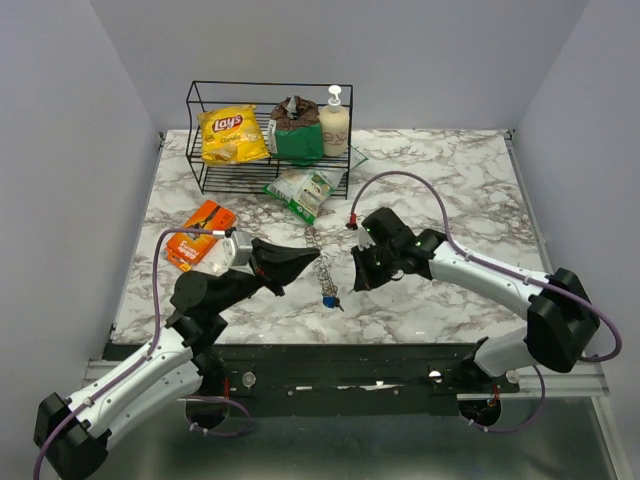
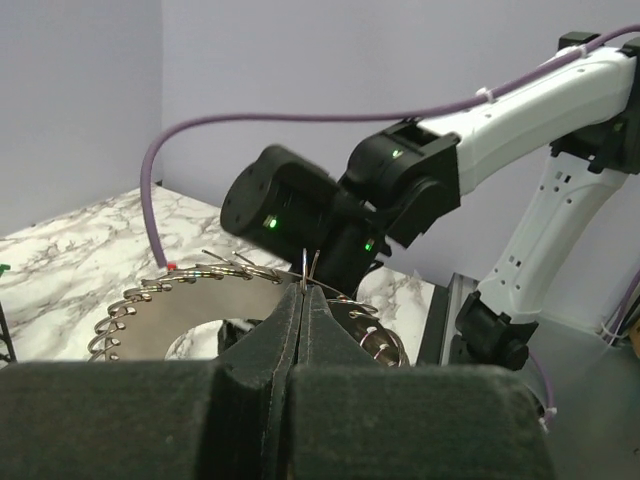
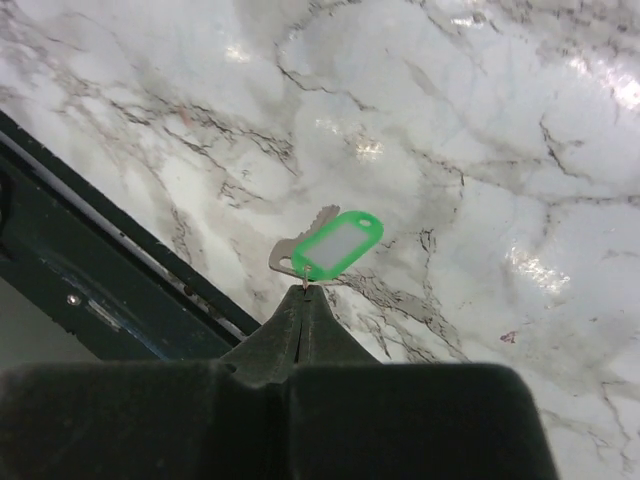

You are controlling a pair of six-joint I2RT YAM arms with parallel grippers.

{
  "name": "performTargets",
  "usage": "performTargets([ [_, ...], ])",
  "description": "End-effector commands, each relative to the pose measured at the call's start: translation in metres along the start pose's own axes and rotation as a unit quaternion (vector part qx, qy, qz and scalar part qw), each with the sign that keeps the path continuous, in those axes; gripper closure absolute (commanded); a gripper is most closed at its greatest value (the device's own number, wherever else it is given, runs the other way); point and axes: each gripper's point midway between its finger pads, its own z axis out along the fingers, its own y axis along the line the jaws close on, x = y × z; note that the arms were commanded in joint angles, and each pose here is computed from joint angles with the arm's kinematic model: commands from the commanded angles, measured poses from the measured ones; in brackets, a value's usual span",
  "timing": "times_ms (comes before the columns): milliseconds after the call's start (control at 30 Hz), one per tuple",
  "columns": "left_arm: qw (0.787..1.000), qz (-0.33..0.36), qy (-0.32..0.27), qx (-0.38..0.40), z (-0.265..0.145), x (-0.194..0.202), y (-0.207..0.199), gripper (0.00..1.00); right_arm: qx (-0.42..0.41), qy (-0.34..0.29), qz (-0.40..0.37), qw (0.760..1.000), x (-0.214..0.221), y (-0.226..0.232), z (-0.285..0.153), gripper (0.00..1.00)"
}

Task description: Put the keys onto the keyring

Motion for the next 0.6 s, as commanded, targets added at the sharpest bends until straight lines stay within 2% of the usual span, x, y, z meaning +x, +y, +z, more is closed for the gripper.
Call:
performTargets([
  [0, 0.999, 0.045, -0.012, 0.016, 0.002, -0.021, -0.007, 1.0, -0.01, -0.039, -0.076, 0.996, -0.02, 0.006, -0.029, 0.99],
  [300, 0.994, 0.105, 0.039, 0.016, -0.001, -0.014, -0.004, 1.0, -0.057, -0.137, -0.176, 0.973, -0.037, 0.03, -0.084, 0.99],
  [400, 0.99, 0.125, 0.055, 0.014, -0.003, -0.013, -0.003, 1.0, -0.095, -0.167, -0.209, 0.959, -0.035, 0.046, -0.101, 0.99],
  [433, 0.99, 0.131, 0.058, 0.014, -0.004, -0.013, -0.002, 1.0, -0.121, -0.175, -0.241, 0.947, -0.034, 0.055, -0.105, 0.99],
  [567, 0.987, 0.141, 0.069, 0.023, -0.006, -0.013, -0.005, 1.0, -0.196, -0.205, -0.277, 0.918, -0.025, 0.082, -0.13, 0.99],
])
